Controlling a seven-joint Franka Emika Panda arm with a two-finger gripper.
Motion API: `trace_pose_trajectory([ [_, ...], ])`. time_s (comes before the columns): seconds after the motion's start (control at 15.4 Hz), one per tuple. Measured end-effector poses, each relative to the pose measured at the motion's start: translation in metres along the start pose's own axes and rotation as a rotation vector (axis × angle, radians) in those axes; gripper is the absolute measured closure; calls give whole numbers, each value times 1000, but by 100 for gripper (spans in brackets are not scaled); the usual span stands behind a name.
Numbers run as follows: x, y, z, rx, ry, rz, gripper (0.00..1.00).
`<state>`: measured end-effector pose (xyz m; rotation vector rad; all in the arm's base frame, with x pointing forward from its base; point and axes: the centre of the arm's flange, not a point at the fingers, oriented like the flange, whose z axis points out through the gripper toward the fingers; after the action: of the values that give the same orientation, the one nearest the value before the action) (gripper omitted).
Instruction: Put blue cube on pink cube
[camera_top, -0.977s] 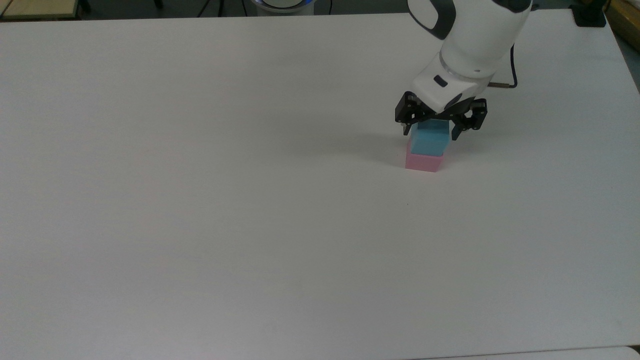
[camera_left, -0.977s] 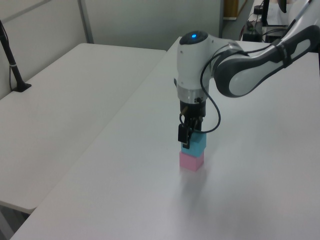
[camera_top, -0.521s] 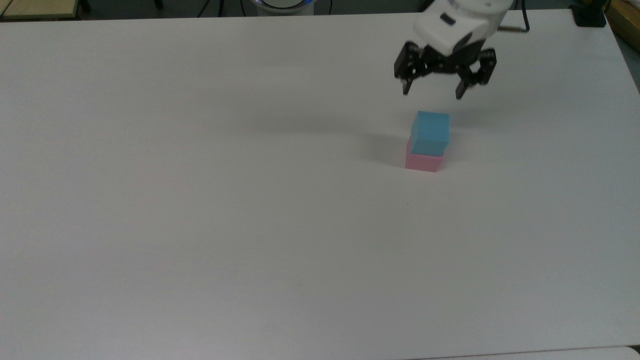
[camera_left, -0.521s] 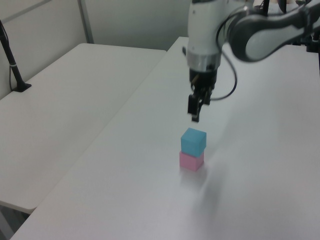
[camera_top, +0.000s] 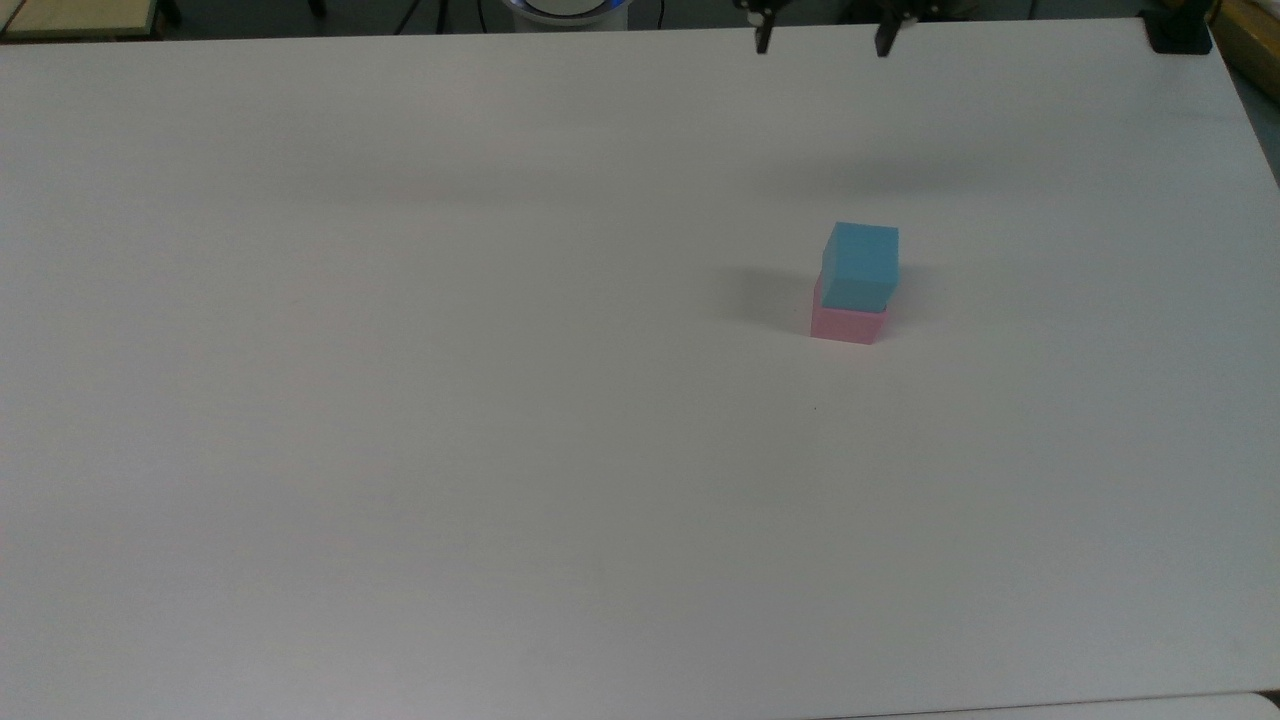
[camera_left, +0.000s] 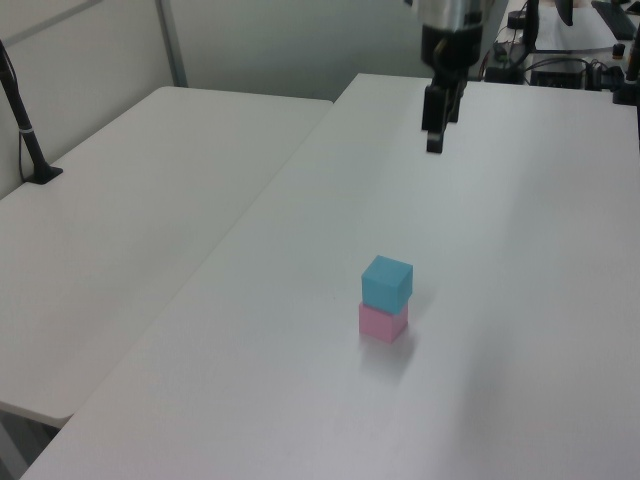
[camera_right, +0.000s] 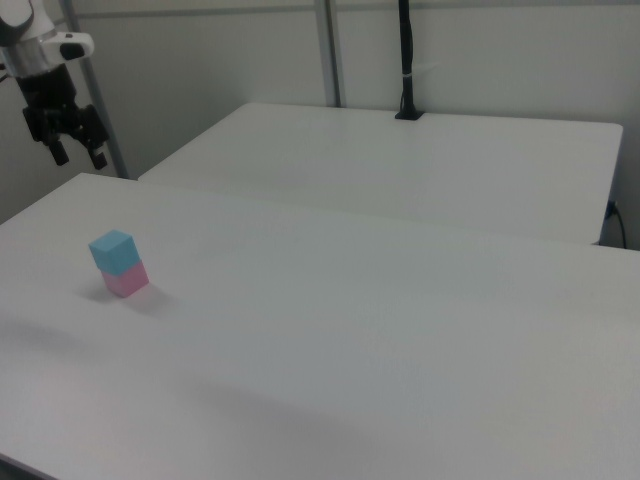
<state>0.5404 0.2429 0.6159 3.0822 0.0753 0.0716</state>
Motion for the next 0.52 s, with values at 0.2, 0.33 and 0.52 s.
trace_pose_trajectory([
  [0.2, 2, 52, -10, -16, -31, -31, 0],
  [0.33, 7, 104, -16, -12, -37, -26, 0],
  [0.52, 11, 191, -21, -6, -37, -1, 0],
])
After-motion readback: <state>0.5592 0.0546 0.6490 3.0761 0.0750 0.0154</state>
